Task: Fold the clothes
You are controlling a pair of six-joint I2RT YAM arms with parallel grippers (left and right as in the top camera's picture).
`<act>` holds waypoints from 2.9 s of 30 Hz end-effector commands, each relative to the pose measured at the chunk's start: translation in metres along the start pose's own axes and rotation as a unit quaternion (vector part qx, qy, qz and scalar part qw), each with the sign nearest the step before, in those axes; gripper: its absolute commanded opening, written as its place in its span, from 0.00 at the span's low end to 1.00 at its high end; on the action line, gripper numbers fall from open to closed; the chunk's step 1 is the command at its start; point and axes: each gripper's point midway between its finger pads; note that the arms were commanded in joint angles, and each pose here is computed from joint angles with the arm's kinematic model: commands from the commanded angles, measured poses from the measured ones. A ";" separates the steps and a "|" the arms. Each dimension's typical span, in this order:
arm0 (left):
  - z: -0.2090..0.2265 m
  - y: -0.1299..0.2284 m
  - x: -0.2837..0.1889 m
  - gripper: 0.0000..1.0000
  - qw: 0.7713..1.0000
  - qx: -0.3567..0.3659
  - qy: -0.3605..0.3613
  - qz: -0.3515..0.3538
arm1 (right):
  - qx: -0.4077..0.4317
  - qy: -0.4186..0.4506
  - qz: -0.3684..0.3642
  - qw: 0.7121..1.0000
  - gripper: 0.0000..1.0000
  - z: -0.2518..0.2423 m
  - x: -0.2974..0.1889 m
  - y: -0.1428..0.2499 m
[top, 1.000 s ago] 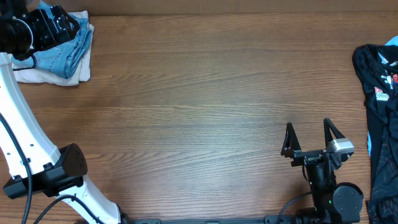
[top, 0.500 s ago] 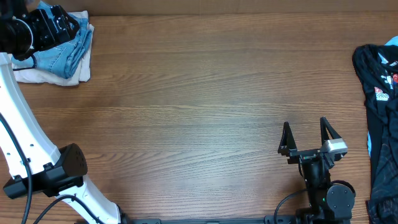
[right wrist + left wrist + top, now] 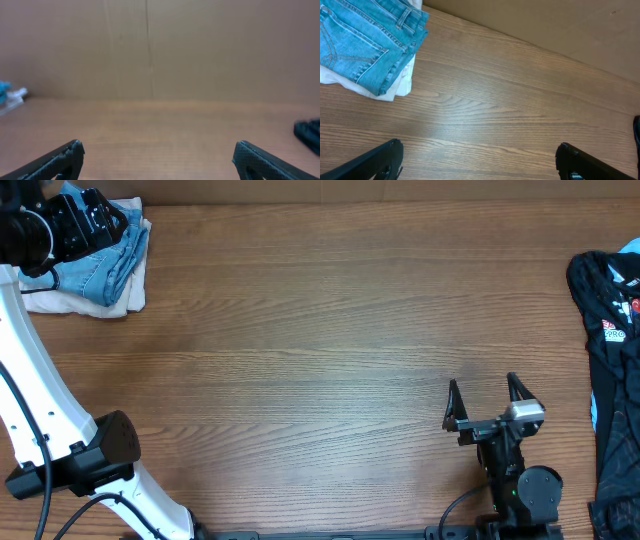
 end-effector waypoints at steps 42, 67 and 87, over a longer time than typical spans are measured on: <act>-0.024 0.026 -0.050 1.00 0.999 0.035 -0.011 -0.026 | -0.013 -0.001 0.031 0.999 1.00 0.002 -0.001 0.018; 0.014 0.212 -0.020 1.00 0.973 0.030 0.080 -0.213 | -0.013 -0.001 0.031 0.999 1.00 0.002 -0.001 0.018; 0.058 0.246 0.040 1.00 0.902 0.061 0.114 -0.411 | -0.013 -0.001 0.031 0.999 1.00 0.002 -0.001 0.018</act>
Point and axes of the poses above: each gripper's point midway between its finger pads, its own x axis out along the fingers, its own z axis along the line the jaws close on, y = z × x, and after that the axes turned 9 degrees about -x, right-handed
